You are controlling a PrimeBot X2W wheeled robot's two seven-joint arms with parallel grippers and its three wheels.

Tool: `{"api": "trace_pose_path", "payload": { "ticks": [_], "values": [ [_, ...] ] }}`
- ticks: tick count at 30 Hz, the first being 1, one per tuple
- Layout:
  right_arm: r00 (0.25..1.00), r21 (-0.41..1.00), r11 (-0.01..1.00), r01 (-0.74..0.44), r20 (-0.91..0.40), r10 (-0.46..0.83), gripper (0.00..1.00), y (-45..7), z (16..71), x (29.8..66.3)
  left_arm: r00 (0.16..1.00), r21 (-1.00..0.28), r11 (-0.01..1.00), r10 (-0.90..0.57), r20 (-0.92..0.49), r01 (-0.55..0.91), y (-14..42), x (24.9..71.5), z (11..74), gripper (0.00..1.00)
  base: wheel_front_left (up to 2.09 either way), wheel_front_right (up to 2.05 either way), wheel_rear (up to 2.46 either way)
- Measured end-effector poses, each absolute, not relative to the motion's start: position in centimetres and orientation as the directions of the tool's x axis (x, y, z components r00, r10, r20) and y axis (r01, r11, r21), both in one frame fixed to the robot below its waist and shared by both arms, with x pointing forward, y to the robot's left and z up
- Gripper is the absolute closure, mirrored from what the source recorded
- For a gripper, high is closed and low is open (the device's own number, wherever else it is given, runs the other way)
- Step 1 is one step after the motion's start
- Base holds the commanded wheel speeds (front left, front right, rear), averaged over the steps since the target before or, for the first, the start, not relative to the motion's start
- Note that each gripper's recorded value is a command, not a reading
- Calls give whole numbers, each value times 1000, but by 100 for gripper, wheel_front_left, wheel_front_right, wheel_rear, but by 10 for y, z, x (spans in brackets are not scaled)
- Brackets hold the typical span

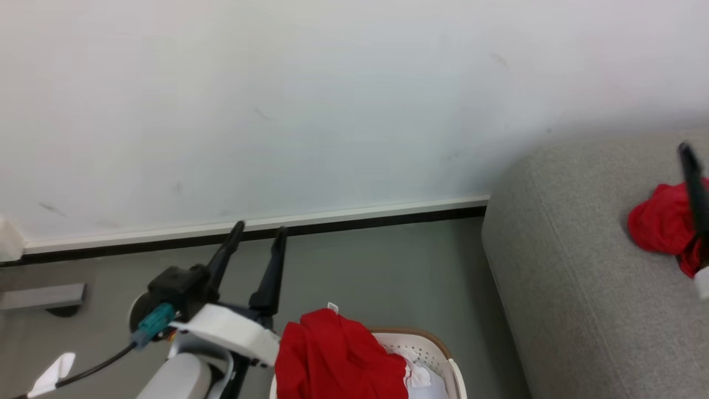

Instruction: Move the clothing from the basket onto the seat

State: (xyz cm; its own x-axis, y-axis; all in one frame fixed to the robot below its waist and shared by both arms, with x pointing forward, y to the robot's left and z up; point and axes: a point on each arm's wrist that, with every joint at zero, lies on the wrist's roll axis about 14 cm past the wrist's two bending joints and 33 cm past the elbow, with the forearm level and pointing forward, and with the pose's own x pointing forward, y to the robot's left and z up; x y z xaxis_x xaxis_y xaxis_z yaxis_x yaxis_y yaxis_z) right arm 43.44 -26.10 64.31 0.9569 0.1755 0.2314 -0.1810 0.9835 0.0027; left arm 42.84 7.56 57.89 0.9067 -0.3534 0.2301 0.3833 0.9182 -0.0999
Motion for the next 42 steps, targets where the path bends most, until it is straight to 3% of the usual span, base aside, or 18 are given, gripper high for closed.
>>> {"api": "trace_pose_path", "payload": {
  "ticks": [9, 20, 42],
  "values": [
    [960, 177, 957, -228, 205, 190, 0, -208, 585, 407, 958, -121, 969, -187, 217, 217, 131, 410, 570, 0, 0, 0, 0],
    [964, 250, 936, -248, 157, 214, 0, -161, 538, 384, 985, -123, 990, -41, 167, 62, 168, 390, 544, 0, 0, 0, 0],
    [971, 231, 945, -232, 120, 208, 0, -158, 524, 382, 990, -142, 989, -31, 139, 51, 168, 386, 528, 0, 0, 0, 0]
  ]
}}
